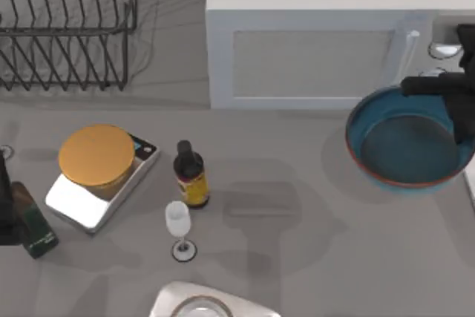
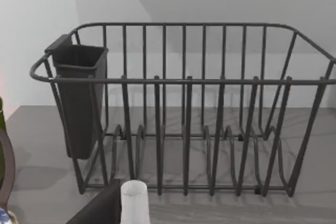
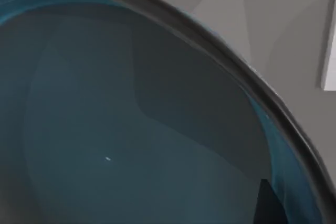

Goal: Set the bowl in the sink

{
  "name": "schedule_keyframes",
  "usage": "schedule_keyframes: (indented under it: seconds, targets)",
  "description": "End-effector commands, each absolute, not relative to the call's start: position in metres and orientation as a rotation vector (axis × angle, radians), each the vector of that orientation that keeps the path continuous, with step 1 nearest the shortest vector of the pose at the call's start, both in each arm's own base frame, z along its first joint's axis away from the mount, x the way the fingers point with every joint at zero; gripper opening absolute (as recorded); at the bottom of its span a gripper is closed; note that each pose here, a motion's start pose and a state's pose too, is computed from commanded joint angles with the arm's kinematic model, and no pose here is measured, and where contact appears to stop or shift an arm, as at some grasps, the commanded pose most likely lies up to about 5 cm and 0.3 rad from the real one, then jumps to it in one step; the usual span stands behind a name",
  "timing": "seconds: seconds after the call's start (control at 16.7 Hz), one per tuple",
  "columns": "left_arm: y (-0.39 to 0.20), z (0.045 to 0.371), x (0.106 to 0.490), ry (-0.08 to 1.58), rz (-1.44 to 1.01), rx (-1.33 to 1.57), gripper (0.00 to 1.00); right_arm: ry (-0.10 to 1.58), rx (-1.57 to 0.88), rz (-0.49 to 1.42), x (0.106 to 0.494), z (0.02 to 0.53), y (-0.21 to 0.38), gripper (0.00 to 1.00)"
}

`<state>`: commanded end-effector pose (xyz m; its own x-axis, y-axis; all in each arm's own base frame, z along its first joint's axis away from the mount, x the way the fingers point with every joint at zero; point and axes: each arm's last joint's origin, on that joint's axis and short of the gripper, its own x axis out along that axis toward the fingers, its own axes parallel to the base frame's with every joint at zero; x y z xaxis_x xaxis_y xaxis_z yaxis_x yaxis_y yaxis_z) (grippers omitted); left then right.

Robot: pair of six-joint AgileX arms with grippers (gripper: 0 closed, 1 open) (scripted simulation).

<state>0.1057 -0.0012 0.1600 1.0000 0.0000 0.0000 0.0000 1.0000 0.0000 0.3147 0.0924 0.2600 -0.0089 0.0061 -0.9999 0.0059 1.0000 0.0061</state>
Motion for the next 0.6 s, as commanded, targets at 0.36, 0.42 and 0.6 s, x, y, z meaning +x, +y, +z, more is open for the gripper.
schedule_keyframes:
  seconds: [0.36, 0.42, 0.6]
  targets:
    - [-0.001, 0.16, 0.106, 0.0, 0.0, 0.0, 1.0, 1.569, 0.008, -0.009, 0.313, 0.28, 0.09, 0.0]
    - [-0.001, 0.16, 0.106, 0.0, 0.0, 0.0, 1.0, 1.57, 0.009, -0.008, 0.314, 0.279, 0.09, 0.0]
    - [-0.001, 0.16, 0.106, 0.0, 0.0, 0.0, 1.0, 1.583, 0.018, -0.013, 0.317, 0.269, 0.086, 0.0]
